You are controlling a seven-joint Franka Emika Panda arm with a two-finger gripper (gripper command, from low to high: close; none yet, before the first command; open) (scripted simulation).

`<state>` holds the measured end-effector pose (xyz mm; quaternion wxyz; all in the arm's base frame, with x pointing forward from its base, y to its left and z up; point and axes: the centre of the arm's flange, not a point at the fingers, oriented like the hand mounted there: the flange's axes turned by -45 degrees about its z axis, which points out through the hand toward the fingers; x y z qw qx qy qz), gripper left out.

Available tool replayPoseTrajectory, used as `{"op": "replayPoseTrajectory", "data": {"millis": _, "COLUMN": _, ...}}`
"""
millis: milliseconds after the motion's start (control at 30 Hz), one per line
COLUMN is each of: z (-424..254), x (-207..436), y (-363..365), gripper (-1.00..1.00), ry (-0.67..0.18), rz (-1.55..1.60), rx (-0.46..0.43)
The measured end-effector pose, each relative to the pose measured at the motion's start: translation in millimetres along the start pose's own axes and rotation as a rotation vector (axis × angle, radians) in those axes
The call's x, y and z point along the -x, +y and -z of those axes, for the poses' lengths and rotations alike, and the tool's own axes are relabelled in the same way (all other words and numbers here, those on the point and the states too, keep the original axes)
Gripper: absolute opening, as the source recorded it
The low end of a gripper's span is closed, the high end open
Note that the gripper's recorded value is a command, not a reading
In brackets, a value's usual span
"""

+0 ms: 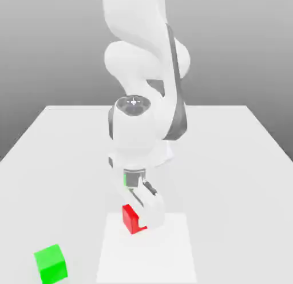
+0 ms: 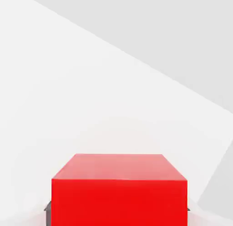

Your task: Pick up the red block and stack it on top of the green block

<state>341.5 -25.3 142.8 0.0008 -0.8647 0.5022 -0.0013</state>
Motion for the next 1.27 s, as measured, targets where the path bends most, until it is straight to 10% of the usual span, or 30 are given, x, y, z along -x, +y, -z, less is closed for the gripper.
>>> {"op": "replayPoseTrajectory", "data": {"millis": 500, "z": 66, "x": -3, "y": -2, "gripper": -1.0, "ry": -0.001, "rz": 0.001, "rx": -0.001}}
{"op": "replayPoseTrajectory", "data": {"millis": 1100, "z": 60, "x": -212, "y": -25, "gripper": -1.0, "ry": -0.001, "rz": -0.033, "rx": 0.001}}
{"op": "replayPoseTrajectory", "data": {"millis": 1133, "z": 47, "x": -212, "y": -25, "gripper": 1.0, "ry": -0.001, "rz": -0.033, "rx": 0.001}}
{"op": "replayPoseTrajectory", "data": {"millis": 1267, "z": 47, "x": -212, "y": -25, "gripper": 1.0, "ry": -0.001, "rz": -0.033, "rx": 0.001}}
